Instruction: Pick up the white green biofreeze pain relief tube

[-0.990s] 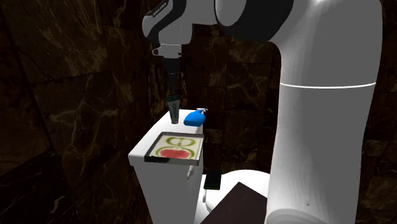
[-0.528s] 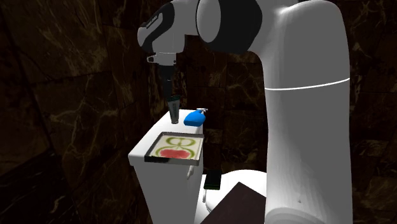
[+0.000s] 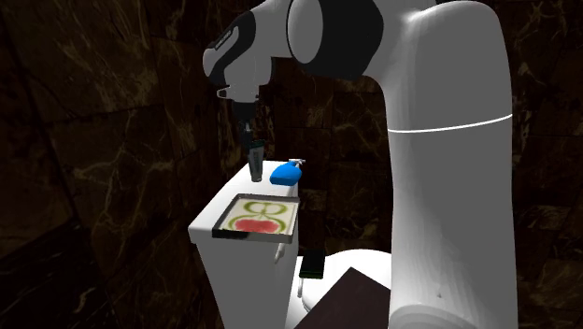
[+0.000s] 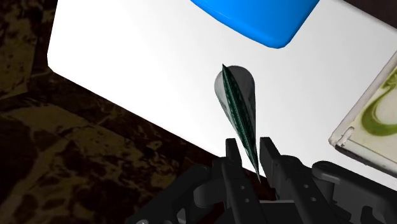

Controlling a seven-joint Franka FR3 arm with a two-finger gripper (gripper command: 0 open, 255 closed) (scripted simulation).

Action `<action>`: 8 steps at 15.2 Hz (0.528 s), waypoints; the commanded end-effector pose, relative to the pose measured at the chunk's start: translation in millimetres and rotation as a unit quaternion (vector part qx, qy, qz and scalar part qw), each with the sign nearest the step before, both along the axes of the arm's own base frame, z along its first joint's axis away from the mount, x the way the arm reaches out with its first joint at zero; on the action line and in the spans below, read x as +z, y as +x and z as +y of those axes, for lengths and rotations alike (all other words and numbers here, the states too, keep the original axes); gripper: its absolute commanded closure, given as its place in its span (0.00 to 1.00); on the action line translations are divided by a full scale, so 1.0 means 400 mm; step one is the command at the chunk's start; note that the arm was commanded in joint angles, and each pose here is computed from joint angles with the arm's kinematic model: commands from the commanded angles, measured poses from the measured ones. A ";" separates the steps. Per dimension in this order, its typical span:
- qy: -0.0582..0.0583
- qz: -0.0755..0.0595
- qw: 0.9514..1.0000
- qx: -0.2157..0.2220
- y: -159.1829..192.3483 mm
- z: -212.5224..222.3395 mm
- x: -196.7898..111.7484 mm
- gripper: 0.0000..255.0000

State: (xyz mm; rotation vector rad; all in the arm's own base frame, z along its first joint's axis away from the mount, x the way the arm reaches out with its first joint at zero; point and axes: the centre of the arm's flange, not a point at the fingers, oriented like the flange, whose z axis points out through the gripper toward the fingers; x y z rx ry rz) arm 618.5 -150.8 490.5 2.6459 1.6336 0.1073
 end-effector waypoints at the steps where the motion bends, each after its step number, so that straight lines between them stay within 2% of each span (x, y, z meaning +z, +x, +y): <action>1: 0.000 0.000 1.000 0.000 0.000 -0.001 -0.001 1.00; 6: 0.000 0.000 1.000 0.000 0.001 0.002 -0.001 1.00; 8: 0.000 0.000 1.000 0.000 0.001 0.002 0.026 1.00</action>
